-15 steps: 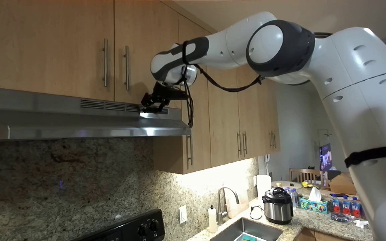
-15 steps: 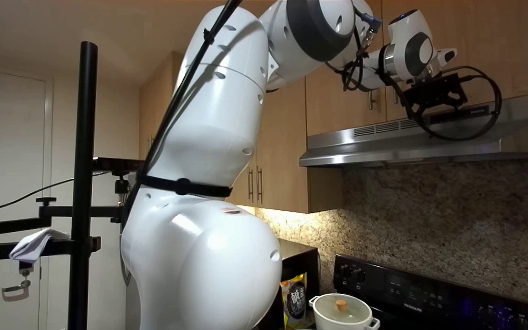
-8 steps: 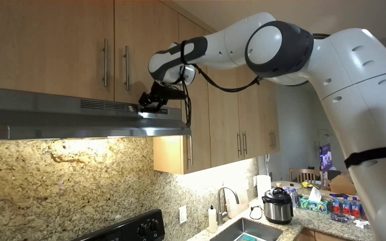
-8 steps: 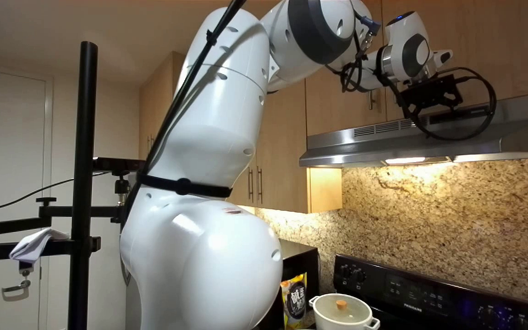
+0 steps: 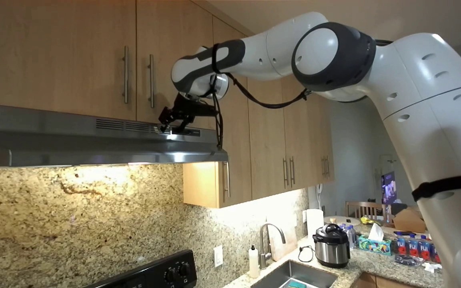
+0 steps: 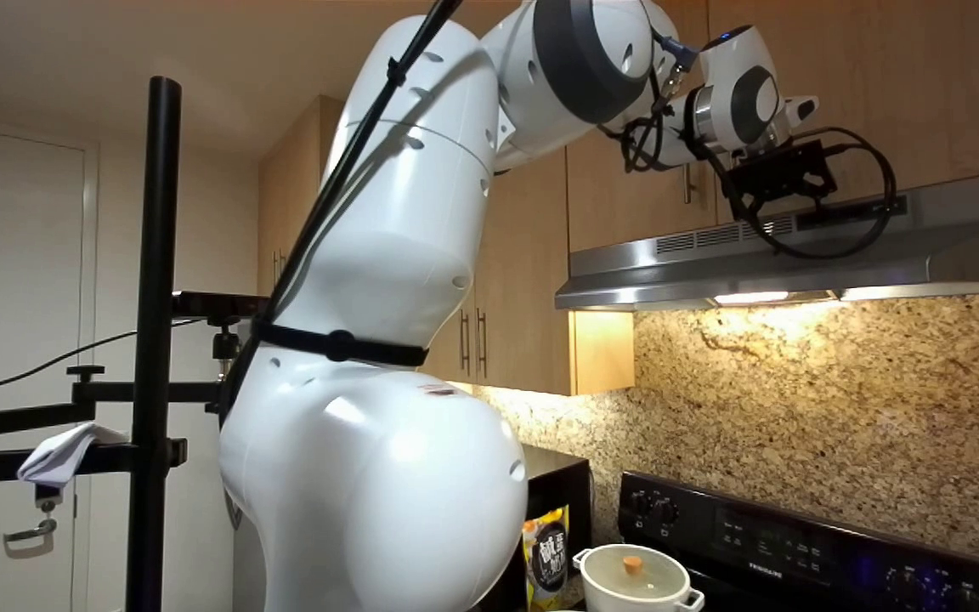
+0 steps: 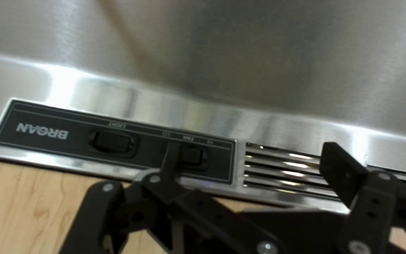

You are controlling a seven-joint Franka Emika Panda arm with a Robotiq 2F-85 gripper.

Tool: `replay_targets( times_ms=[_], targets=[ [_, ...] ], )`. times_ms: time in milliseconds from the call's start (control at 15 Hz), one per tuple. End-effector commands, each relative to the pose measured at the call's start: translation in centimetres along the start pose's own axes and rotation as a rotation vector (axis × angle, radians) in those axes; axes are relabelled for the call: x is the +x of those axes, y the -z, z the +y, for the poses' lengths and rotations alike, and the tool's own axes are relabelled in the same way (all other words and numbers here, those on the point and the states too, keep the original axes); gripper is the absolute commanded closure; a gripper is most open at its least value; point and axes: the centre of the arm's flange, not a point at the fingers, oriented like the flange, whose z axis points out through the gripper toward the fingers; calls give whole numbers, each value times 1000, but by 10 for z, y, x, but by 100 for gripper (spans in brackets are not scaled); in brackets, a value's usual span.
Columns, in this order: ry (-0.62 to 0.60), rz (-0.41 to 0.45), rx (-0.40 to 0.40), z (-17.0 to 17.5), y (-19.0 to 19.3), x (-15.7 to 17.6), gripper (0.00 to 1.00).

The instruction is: Turn on the light above the stove

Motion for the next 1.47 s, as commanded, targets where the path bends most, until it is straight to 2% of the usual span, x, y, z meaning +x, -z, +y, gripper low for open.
replay_targets(
  times_ms=[0,267,467,533,667,1000,1133,1267,1400],
  targets=[
    [-44,22,-35,-9,15,2,0],
    [-188,2,-123,-10,39,-8,0],
    [-293,-29,-221,-14,63,-16,0],
    [-323,-81,-247,-18,69,-24,0],
    [-386,-183,-250,-26,78,-45,0],
    [-522,-405,-117,-59,81,-112,0],
    [-540,-487,-48,-71,71,-139,0],
    [-602,-580,-145,-72,39,-171,0],
    [-650,-669,-194,-64,6,-203,0]
  ],
)
